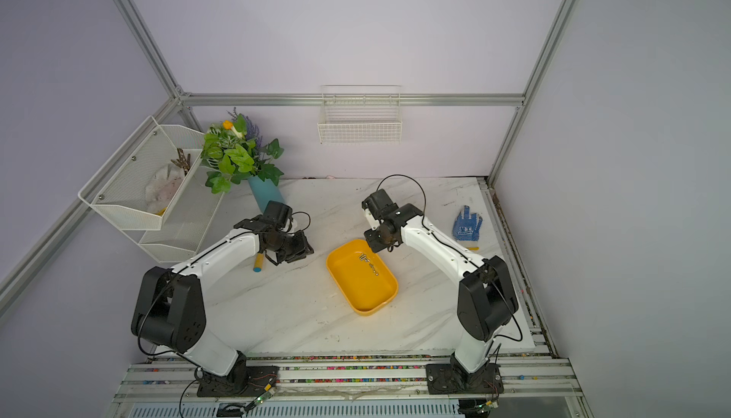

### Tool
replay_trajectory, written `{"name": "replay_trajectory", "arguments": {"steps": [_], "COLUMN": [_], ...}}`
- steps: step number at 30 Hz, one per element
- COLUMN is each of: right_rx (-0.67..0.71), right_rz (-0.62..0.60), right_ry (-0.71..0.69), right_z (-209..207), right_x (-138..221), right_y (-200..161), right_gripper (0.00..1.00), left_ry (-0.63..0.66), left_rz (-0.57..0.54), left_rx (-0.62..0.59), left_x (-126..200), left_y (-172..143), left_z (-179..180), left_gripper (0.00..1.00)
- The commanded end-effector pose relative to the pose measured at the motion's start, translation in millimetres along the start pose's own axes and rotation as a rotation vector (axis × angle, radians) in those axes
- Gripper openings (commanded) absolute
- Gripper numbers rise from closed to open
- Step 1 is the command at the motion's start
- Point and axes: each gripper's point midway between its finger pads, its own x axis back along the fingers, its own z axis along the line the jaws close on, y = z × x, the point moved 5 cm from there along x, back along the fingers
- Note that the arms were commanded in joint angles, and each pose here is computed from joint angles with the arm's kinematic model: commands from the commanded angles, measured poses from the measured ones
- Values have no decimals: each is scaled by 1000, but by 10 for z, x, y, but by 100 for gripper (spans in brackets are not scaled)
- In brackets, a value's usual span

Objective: Take out the screws from the storage box
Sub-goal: Pick up the screw from the storage box, then place the screw at the center of the board.

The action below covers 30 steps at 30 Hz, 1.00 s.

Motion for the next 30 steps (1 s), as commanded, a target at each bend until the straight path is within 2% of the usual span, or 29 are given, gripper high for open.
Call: {"name": "replay_trajectory", "arguments": {"steps": [1,7,11,30], "right_rx": [-84,-139,-174,-244], "right_rz": [34,147,231,366], "right_ry": [-104,-161,-186,-182], "right_z": [-404,-636,-737,-935], "right_x": [-2,-398,-623,-1081], "right_y": [-54,-240,-488,-989], "right_gripper": [0,0,0,0], "left_ry": [-15,-22,-26,-33], "left_rz": [-3,5,0,10], "left_rx": [-20,-18,-21,-14], "left_x": [78,53,71,56], "left_y": [60,62,60,22], "left_z": [-60,-66,-72,-65], "left_gripper": [35,35,35,35]}}
